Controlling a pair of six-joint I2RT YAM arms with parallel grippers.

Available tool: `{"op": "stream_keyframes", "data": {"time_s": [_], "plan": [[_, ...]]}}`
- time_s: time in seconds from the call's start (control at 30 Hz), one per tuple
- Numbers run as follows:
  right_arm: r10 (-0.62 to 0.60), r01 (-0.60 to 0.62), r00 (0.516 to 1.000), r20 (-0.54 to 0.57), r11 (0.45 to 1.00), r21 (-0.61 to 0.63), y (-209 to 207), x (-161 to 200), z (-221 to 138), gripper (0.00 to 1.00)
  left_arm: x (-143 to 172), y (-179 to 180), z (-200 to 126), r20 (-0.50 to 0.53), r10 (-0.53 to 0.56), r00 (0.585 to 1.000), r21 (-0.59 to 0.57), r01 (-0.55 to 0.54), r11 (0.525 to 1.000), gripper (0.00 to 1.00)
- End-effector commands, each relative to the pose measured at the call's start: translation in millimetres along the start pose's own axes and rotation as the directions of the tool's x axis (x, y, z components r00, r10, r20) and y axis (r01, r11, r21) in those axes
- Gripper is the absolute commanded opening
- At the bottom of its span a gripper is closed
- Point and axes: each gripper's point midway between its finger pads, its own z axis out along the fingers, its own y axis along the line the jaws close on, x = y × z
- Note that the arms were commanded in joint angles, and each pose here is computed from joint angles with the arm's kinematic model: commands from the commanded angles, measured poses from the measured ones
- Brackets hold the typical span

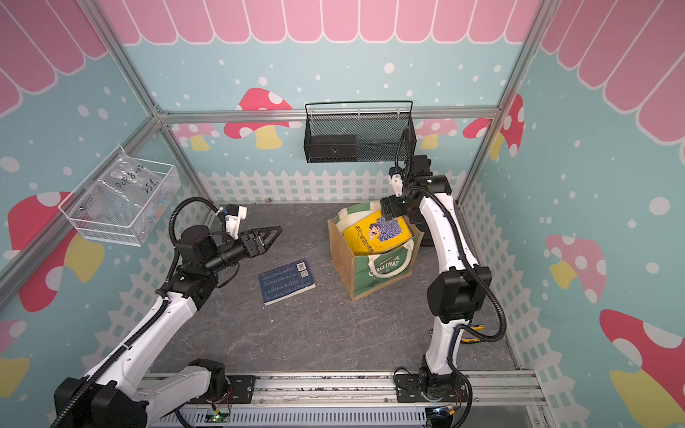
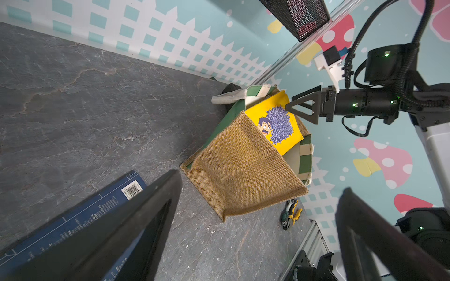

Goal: Put the books into the canvas bag
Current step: Place the book in the canvas bag.

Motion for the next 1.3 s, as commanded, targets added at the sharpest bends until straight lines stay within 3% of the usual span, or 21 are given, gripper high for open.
{"op": "stream_keyframes", "data": {"time_s": [0.0,0.27,0.4,0.63,0.73,0.87,0.97,1.1,1.27], "plan": [[-0.039,0.039,0.998,0.041,0.999,-0.001,4.0,-11.6,-8.0,0.93,-15.0,-5.0,-0.8,0.039,0.013,0.999,-0.004,-0.012,1.0,0.99],[-0.095,0.099,0.993,0.068,0.993,-0.06,45.9,-17.9,13.0,0.93,-12.0,4.2,-1.3,0.05,-0.017,0.999,-0.033,0.019,0.999,0.98],[-0.111,0.11,0.992,0.062,0.994,0.02,59.3,-24.2,34.4,0.93,-11.5,4.0,-3.2,0.056,-0.019,0.998,-0.038,0.021,0.999,0.98],[-0.158,0.173,0.985,-0.072,0.925,0.339,43.6,-11.9,76.7,0.94,-12.8,3.3,-8.4,0.055,-0.002,0.998,-0.056,0.005,0.998,0.99],[-0.174,0.22,0.972,-0.157,0.909,0.354,47.2,7.2,89.9,0.94,-13.2,5.3,-10.2,0.056,-0.002,0.998,-0.062,0.005,0.998,0.98],[-0.191,0.248,0.956,-0.221,0.932,0.264,67.3,34.7,91.5,0.93,-12.9,7.2,-10.1,0.058,-0.007,0.998,-0.062,0.01,0.998,0.98],[-0.209,0.239,0.963,-0.17,0.953,0.184,83.6,38.1,75.8,0.92,-12.4,7.8,-9.1,0.06,-0.012,0.998,-0.057,0.016,0.998,0.99],[-0.197,0.206,0.978,-0.07,0.962,0.177,87.9,14.9,49.2,0.93,-12.7,9.5,-8.0,0.064,-0.02,0.998,-0.058,0.024,0.998,0.99],[-0.245,0.236,0.948,0.203,0.969,0.069,122.1,-22.1,-10.7,0.96,-3.0,42.4,-14.1,0.039,-0.102,0.994,-0.202,0.107,0.973,0.98]]}}
